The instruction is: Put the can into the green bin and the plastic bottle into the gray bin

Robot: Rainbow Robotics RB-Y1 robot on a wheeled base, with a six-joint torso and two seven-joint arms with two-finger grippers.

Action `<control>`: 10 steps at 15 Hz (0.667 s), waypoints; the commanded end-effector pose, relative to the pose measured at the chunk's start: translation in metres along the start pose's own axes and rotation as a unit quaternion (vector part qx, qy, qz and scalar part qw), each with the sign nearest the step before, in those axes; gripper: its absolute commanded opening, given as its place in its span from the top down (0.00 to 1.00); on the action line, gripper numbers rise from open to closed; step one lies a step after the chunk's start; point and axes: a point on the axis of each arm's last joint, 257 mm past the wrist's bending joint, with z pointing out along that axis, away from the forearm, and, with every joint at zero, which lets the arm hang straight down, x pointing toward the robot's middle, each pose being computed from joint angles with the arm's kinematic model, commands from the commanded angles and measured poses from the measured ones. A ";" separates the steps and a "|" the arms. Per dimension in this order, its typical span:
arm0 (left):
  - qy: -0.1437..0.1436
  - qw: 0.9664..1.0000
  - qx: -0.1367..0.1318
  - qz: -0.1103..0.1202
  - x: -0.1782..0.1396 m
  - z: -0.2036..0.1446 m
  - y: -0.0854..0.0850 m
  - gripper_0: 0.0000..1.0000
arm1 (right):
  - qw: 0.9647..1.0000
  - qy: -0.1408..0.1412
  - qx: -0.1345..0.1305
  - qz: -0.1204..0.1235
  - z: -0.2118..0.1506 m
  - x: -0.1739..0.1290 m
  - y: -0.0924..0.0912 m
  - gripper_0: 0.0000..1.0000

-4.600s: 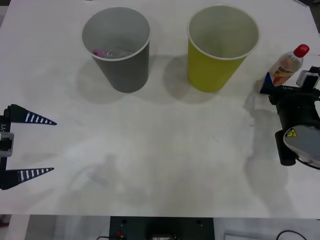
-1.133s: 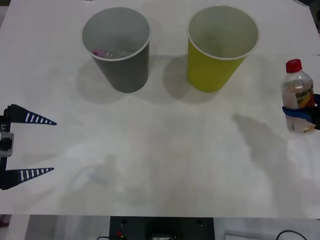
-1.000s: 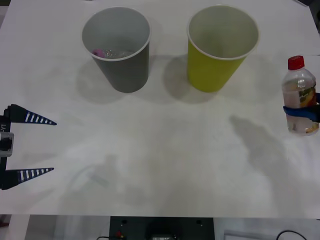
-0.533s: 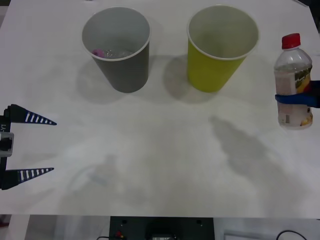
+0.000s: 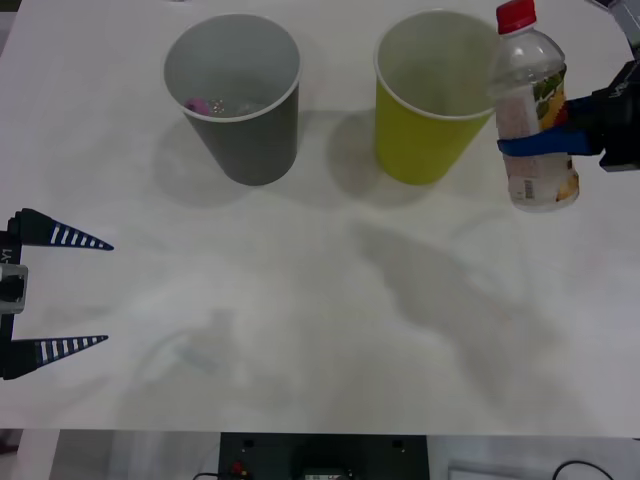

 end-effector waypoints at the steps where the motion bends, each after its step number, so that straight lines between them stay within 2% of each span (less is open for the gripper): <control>1: 0.000 1.000 0.000 0.000 0.000 0.000 0.000 0.00 | 0.999 0.019 -0.015 -0.033 0.008 -0.030 0.003 1.00; 5: 0.000 1.000 0.000 0.000 0.000 0.000 0.000 0.00 | 0.996 0.039 -0.027 -0.070 0.038 -0.080 0.006 1.00; 7: 0.000 1.000 0.000 0.000 0.000 0.000 0.000 0.00 | 0.996 0.037 -0.034 -0.080 0.054 -0.103 0.011 1.00; 8: 0.000 1.000 0.000 0.000 0.000 0.000 0.000 0.00 | 0.994 0.031 -0.036 -0.093 0.064 -0.119 0.013 1.00; 9: 0.000 1.000 0.000 0.000 0.000 0.000 0.000 0.00 | 0.993 0.026 -0.032 -0.108 0.072 -0.129 0.012 1.00; 10: 0.000 1.000 0.000 0.000 0.000 0.000 0.000 0.00 | 0.993 0.019 -0.030 -0.111 0.081 -0.139 0.014 1.00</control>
